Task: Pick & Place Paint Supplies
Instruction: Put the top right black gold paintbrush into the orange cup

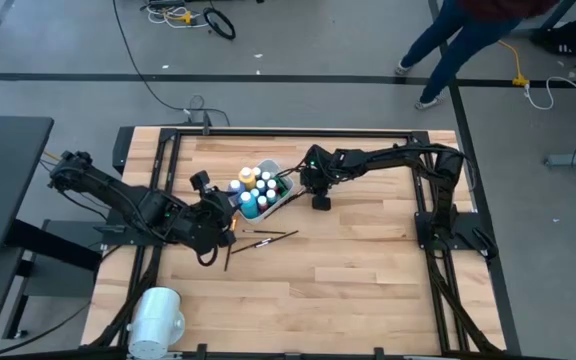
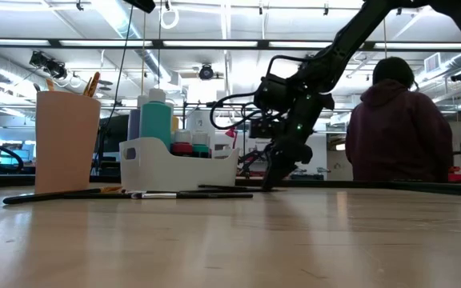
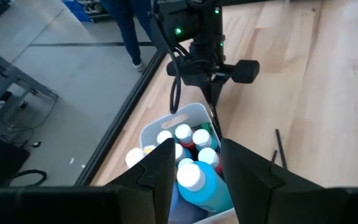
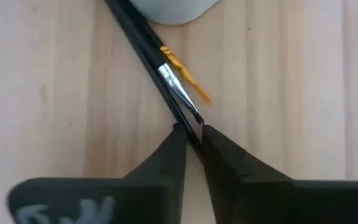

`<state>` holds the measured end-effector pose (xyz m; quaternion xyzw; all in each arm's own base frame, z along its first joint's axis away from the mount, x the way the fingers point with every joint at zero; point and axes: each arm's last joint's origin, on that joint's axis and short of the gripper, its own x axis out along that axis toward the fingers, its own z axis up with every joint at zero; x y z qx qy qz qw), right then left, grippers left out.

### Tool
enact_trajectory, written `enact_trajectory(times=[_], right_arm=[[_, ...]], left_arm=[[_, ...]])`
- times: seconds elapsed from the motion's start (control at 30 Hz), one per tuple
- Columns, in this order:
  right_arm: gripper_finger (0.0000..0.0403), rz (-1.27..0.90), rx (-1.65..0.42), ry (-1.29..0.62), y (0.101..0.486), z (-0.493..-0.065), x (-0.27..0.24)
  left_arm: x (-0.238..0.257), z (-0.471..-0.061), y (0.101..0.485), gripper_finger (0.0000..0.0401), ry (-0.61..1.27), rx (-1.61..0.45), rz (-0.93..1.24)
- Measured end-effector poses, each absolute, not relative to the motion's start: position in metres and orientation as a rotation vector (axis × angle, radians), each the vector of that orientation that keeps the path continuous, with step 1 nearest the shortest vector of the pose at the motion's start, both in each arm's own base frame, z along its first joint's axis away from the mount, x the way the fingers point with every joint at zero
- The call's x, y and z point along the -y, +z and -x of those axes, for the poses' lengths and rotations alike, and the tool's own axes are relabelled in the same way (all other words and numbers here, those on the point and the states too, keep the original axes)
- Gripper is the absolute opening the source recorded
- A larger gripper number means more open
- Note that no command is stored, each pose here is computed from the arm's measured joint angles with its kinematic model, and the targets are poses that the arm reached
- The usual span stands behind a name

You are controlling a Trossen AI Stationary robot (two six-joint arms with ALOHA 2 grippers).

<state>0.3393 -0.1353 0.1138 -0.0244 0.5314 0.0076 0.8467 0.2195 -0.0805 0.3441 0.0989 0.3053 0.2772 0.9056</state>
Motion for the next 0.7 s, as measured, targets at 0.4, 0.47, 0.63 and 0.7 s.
enact_trajectory(times=[0.4,0.47,0.63,0.7], right_arm=[[0.0013,0.038,-1.143,0.143,0.115,-0.344,0.103],[0.0013,0.025,-1.141,0.139,0.116,-0.346,0.098],[0.0015,-0.007,-1.138,0.131,0.116,-0.349,0.087],[0.0016,0.003,-1.140,0.133,0.116,-0.350,0.083]], left_arm=[[0.081,-0.220,0.344,0.0137,0.567,-0.632,-0.194],[0.081,-0.220,0.344,0.0137,0.561,-0.636,-0.190],[0.081,-0.220,0.344,0.0137,0.563,-0.634,-0.183],[0.081,-0.220,0.344,0.0137,0.563,-0.634,-0.182]])
